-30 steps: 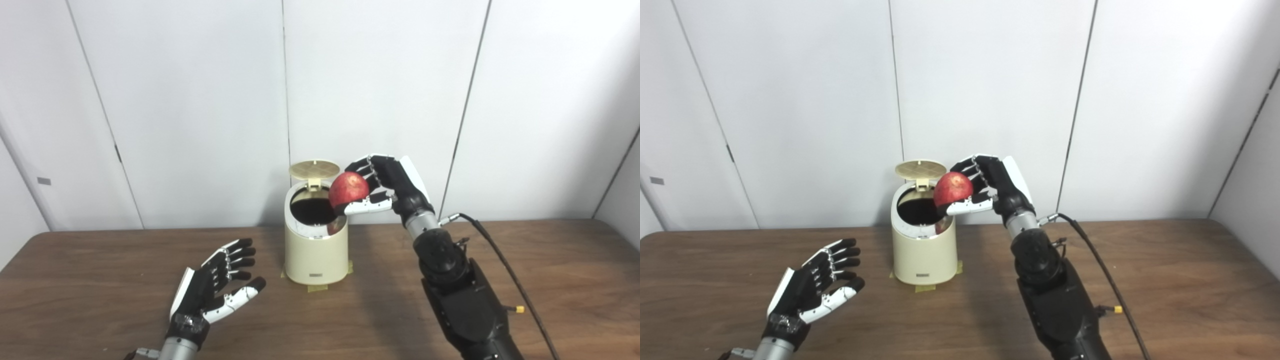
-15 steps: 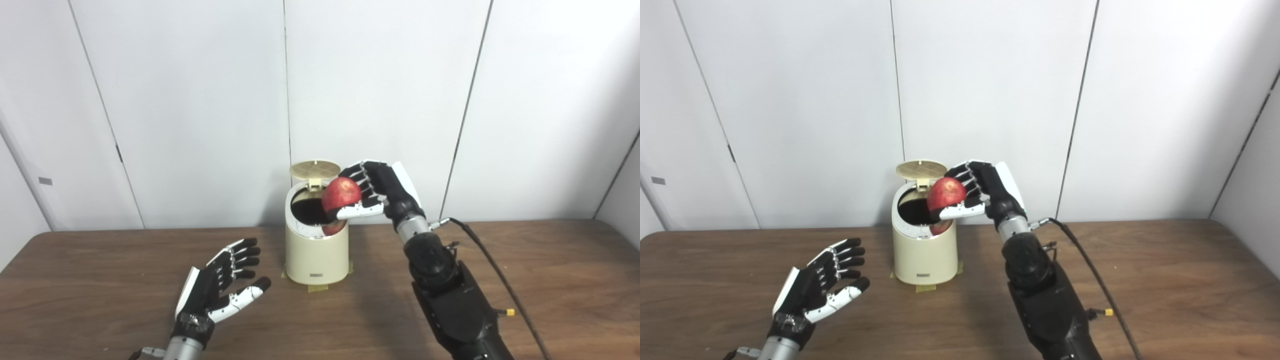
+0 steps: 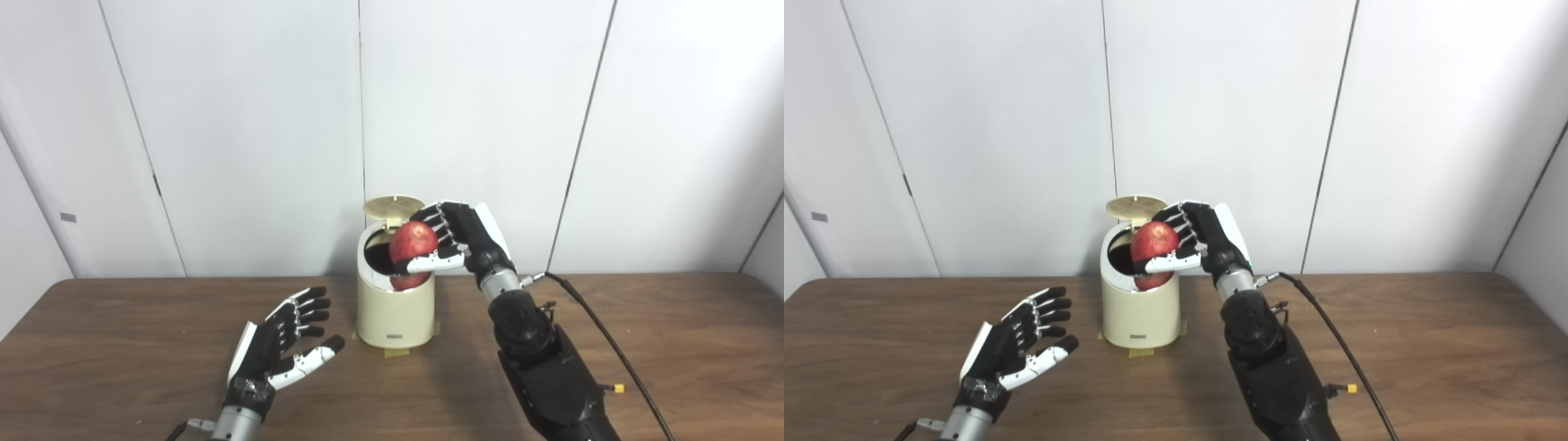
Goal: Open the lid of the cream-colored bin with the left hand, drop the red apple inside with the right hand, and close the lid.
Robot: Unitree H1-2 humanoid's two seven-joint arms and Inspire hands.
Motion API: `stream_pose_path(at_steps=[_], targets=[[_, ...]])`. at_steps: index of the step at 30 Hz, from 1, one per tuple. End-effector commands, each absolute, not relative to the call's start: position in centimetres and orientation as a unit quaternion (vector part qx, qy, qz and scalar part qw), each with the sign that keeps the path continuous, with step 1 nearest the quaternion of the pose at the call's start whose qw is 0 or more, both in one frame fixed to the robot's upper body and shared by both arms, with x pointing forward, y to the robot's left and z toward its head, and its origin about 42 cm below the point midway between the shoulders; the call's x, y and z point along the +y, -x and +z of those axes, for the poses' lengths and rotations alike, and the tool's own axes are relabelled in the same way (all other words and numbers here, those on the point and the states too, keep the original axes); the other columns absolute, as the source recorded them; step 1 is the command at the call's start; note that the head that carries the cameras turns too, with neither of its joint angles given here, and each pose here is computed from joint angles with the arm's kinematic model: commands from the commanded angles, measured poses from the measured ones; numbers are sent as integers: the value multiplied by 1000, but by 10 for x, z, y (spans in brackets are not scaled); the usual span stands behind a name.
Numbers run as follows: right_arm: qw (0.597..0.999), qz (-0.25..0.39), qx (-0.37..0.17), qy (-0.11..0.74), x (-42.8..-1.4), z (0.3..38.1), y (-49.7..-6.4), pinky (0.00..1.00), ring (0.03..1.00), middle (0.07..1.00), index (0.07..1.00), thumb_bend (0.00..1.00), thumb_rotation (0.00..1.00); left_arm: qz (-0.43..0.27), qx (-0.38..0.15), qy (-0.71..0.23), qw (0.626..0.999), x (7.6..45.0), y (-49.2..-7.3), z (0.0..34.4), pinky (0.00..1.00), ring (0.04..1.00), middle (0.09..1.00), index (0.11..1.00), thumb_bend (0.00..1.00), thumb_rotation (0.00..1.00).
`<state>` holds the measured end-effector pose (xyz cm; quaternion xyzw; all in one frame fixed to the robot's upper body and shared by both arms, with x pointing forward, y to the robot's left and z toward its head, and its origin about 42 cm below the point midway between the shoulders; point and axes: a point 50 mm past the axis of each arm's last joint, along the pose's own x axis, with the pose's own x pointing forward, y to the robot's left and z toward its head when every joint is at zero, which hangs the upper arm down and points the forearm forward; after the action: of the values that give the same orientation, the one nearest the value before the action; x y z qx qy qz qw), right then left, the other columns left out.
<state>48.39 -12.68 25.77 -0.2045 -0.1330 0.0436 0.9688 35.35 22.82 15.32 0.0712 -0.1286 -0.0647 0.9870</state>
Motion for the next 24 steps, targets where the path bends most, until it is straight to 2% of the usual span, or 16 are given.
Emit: stream_pose_path(at_steps=[1,2,3,4,5,6,8,13,24], targets=[[963,58,-194,175,-108,293,-488,367,429,440,533,521,0,-68,-172,-71,980,222,-364,177,696,767,790,825,748,265],[963,61,-194,175,-107,291,-489,390,457,445,534,522,0,-68,-174,-73,980,222,-364,177,690,764,789,824,747,264],[963,63,-195,176,-106,290,-489,511,562,473,622,548,0,-68,-174,-74,980,222,-364,177,684,759,787,824,746,263],[962,67,-193,179,-106,288,-490,552,598,482,652,556,0,-68,-175,-75,979,222,-364,177,682,757,786,825,745,263],[962,70,-191,182,-106,287,-490,584,647,585,695,703,30,-68,-174,-75,979,222,-364,177,682,757,787,825,747,268],[962,72,-189,183,-107,286,-490,604,678,650,721,794,49,-69,-175,-75,979,222,-364,177,682,758,788,825,749,271],[962,75,-186,186,-108,285,-490,592,701,700,751,852,54,-71,-175,-74,979,222,-364,177,685,762,791,826,746,269],[960,78,-183,195,-109,285,-489,562,707,732,764,874,68,-69,-172,-75,980,221,-364,177,692,765,790,821,750,266],[960,84,-180,199,-111,285,-489,558,701,721,734,874,72,-71,-171,-76,980,221,-364,177,689,761,791,819,757,280]])
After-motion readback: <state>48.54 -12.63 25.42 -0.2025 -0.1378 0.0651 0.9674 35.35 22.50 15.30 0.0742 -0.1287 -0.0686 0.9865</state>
